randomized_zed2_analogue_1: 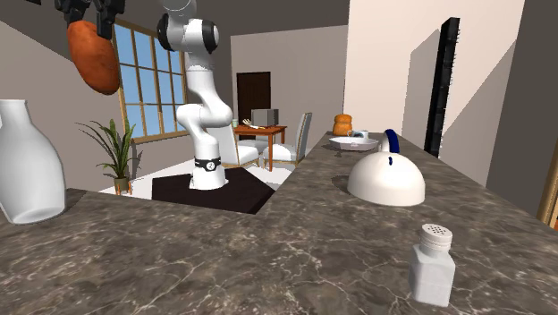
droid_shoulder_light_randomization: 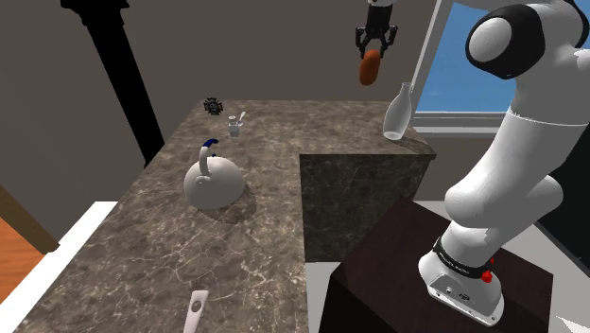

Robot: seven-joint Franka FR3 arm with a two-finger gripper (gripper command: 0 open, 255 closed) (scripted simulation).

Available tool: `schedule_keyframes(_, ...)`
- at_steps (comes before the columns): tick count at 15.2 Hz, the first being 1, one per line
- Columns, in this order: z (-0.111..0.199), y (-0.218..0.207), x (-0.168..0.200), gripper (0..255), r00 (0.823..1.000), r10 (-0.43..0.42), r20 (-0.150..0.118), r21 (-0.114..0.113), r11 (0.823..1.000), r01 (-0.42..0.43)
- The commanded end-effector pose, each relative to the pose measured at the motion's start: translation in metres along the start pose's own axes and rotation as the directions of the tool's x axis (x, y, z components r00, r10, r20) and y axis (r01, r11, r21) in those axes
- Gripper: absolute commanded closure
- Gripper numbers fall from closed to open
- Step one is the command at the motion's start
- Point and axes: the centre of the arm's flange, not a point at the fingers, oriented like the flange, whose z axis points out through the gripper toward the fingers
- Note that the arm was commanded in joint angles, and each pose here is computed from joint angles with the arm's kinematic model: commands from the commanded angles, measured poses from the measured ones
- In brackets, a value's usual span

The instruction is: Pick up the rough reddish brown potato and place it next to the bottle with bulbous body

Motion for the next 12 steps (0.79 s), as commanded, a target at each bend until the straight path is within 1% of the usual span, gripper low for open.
schedule_keyframes(1, 0.003, 0.019, 0.018, 255, 1.000, -0.001, -0.001, 0.000, 1.000, 0.001)
schedule_keyframes(2, 0.005, 0.027, 0.024, 255, 1.000, -0.001, -0.001, 0.000, 1.000, 0.001)
schedule_keyframes(12, 0.057, 0.023, 0.018, 255, 1.000, -0.001, -0.001, 0.000, 1.000, 0.001)
